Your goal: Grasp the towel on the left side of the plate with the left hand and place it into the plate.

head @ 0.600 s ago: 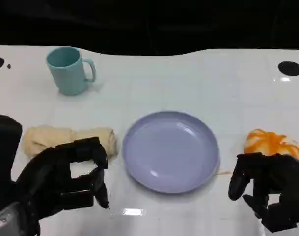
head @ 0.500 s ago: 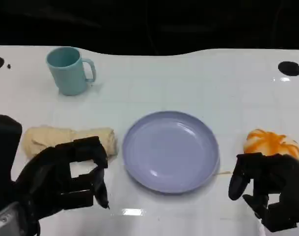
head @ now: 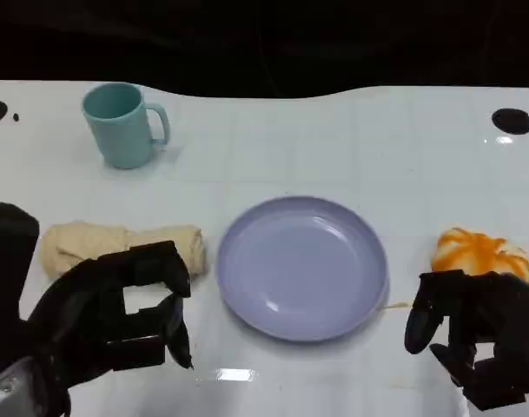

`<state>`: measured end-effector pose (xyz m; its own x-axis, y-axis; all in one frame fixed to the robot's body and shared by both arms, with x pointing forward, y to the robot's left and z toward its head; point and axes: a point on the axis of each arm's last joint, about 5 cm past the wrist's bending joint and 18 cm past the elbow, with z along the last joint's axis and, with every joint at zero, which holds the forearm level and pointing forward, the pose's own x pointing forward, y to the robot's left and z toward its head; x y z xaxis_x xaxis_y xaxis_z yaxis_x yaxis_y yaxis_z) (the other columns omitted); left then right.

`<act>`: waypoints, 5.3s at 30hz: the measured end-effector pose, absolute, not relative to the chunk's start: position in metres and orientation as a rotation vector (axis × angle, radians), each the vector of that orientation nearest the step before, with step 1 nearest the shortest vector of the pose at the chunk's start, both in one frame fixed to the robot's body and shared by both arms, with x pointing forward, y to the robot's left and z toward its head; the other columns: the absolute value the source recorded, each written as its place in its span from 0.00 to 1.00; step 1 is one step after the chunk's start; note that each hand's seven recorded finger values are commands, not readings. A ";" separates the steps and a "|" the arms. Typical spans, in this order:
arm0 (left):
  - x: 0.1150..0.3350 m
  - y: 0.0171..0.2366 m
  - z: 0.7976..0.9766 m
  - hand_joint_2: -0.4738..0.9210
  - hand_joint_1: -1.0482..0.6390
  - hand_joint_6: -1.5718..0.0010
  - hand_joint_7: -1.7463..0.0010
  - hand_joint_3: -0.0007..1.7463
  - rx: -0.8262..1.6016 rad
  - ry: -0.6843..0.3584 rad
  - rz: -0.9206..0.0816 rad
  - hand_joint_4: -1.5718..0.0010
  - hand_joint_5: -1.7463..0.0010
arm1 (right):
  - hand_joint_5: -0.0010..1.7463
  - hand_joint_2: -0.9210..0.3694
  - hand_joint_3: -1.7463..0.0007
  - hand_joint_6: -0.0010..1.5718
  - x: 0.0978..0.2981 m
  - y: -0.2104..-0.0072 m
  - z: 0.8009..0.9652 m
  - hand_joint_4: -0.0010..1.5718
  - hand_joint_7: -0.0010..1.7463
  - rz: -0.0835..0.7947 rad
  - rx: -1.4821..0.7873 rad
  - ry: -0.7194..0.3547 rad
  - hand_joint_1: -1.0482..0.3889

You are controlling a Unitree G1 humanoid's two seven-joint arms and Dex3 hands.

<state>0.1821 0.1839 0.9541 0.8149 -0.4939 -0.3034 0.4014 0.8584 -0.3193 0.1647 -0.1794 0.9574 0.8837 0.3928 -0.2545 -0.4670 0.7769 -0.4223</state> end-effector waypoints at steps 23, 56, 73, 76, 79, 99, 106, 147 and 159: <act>0.183 0.185 0.957 0.79 0.54 0.56 0.64 0.51 -0.146 0.343 -0.357 0.59 0.35 | 1.00 0.29 0.36 0.45 0.165 -0.177 0.958 0.46 0.83 0.471 -0.494 0.142 0.74; 0.247 0.182 0.975 1.00 0.29 0.79 0.99 0.03 1.332 -0.007 -0.461 0.83 0.82 | 1.00 0.28 0.38 0.45 0.166 -0.169 0.959 0.46 0.82 0.477 -0.493 0.138 0.73; 0.293 0.169 0.919 1.00 0.32 0.64 0.97 0.03 1.428 0.152 -0.528 0.63 0.96 | 1.00 0.31 0.35 0.45 0.164 -0.167 0.961 0.47 0.82 0.469 -0.494 0.134 0.72; 0.299 0.167 0.914 1.00 0.34 0.57 0.96 0.04 1.426 0.155 -0.518 0.54 0.93 | 1.00 0.31 0.35 0.45 0.164 -0.167 0.962 0.46 0.82 0.469 -0.494 0.132 0.72; 0.301 0.166 0.908 1.00 0.38 0.50 0.94 0.06 1.411 0.145 -0.495 0.48 0.90 | 1.00 0.30 0.36 0.45 0.163 -0.167 0.962 0.46 0.82 0.467 -0.493 0.134 0.73; 0.293 0.168 0.882 0.83 0.52 0.62 0.00 0.47 1.266 -0.093 -0.336 0.46 0.00 | 1.00 0.29 0.38 0.44 0.158 -0.168 0.963 0.46 0.82 0.461 -0.489 0.143 0.73; 0.297 0.166 0.900 0.79 0.51 0.63 0.00 0.44 1.188 -0.207 -0.256 0.46 0.00 | 1.00 0.30 0.37 0.45 0.158 -0.168 0.963 0.46 0.82 0.460 -0.490 0.136 0.72; 0.266 0.065 0.954 1.00 0.38 0.65 0.98 0.07 1.121 -0.366 -0.682 0.76 0.62 | 1.00 0.29 0.38 0.44 0.158 -0.167 0.964 0.46 0.82 0.458 -0.484 0.153 0.72; 0.264 0.079 0.968 1.00 0.33 0.71 0.96 0.10 1.206 -0.327 -0.680 0.79 0.69 | 1.00 0.29 0.37 0.45 0.158 -0.168 0.964 0.46 0.83 0.458 -0.484 0.153 0.73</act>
